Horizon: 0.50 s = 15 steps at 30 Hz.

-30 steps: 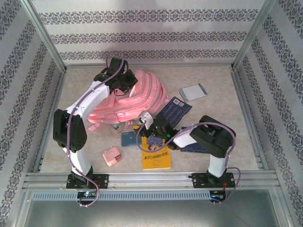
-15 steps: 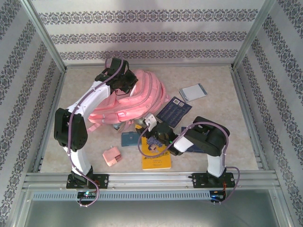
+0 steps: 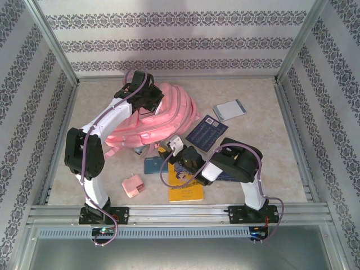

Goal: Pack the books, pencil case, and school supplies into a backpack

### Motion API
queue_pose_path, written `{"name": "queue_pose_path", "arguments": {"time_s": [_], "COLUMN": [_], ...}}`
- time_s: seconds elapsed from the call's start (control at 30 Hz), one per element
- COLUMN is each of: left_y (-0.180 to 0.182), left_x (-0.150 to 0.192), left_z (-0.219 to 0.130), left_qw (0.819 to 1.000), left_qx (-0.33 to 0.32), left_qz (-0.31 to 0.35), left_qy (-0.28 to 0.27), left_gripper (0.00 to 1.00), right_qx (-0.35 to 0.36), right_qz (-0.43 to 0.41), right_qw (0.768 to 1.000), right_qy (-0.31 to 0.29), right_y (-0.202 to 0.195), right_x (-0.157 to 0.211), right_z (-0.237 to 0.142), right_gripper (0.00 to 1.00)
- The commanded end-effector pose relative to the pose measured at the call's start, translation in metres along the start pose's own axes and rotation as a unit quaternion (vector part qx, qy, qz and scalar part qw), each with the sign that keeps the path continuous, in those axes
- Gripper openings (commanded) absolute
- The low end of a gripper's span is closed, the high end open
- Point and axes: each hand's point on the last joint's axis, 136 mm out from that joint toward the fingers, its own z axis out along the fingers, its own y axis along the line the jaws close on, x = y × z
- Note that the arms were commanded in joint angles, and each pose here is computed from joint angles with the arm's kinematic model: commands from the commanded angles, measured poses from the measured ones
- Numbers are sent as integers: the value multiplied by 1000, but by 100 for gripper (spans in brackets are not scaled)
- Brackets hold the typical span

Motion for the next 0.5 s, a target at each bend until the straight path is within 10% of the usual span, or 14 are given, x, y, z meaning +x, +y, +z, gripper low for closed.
{"name": "queue_pose_path", "arguments": {"time_s": [0.0,0.47], "left_y": [-17,-16], "left_x": [-7,-15], "left_z": [-8,-11], "left_qw": [999,998], "left_qx": [34,32], "left_qz": [-20,-32], "left_qy": [-22,-36], "left_gripper": [0,0], "right_qx": [-15,-23], "right_qz": [17,17], "right_qw": [999,999], "right_qy": [-31,-13], "right_y": [10,18], "right_x": [-15,1], "right_z": [9,6], "right_gripper": [60,55]}}
